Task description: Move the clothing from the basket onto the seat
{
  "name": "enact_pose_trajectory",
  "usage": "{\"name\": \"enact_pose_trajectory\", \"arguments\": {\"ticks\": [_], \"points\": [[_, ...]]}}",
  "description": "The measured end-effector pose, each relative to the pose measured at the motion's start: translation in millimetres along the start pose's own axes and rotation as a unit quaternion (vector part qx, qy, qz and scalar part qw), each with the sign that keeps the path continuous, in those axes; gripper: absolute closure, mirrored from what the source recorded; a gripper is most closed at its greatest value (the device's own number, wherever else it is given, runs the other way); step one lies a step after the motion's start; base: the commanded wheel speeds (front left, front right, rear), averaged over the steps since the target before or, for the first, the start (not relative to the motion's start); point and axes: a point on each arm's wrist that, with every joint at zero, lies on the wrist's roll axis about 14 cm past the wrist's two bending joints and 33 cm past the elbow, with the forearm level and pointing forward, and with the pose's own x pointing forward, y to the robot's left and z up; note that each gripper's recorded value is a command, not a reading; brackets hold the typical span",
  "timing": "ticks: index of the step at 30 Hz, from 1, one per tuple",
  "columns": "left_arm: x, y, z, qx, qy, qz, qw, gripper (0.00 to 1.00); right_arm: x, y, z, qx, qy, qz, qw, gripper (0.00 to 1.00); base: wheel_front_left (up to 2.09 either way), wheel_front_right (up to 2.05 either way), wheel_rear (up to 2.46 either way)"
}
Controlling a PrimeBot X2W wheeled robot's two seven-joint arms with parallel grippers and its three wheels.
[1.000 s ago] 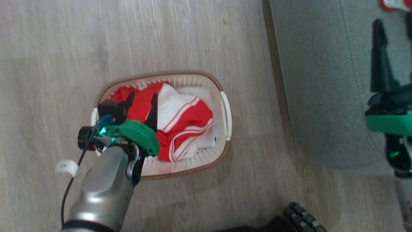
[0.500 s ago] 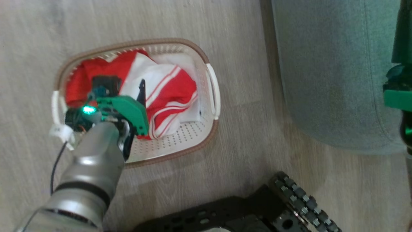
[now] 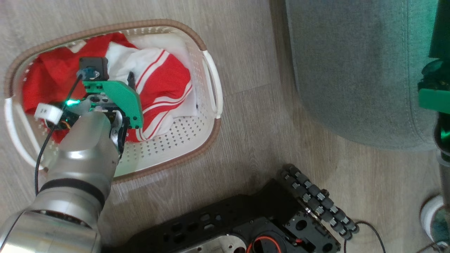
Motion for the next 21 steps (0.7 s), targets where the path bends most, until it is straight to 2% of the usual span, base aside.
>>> {"name": "enact_pose_trajectory", "arguments": {"ticks": [3,6,7,8,16,21], "points": [[7.2,-8.5,-20.0,0.011,0.052,-0.019,0.998,0.00,0.7,-1.3,-6.3,-0.003,0.007,-0.001,1.000,0.00,0.00,0.00,0.00],[9.5,-12.6,-27.2,0.014,0.072,-0.032,0.997,0.00,0.5,-2.2,-10.6,-0.004,0.012,-0.002,1.000,0.00,0.00,0.00,0.00],[9.7,-12.1,-26.5,0.014,0.074,-0.032,0.997,0.67,0.8,-2.0,-11.0,-0.003,0.012,-0.002,1.000,0.00,0.00,0.00,0.00],[9.5,-11.7,-25.8,0.014,0.075,-0.031,0.997,1.00,1.2,-1.6,-10.7,-0.003,0.011,-0.002,1.000,0.00,0.00,0.00,0.00],[-1.2,-13.5,-5.7,0.015,0.042,-0.039,0.998,1.00,3.0,2.8,7.7,0.001,-0.011,0.003,1.000,0.00,0.00,0.00,0.00],[-22.2,-22.8,12.8,0.017,0.003,-0.055,0.998,1.00,1.0,6.8,32.4,0.003,-0.038,0.006,0.999,0.00,0.00,0.00,0.00]]}}
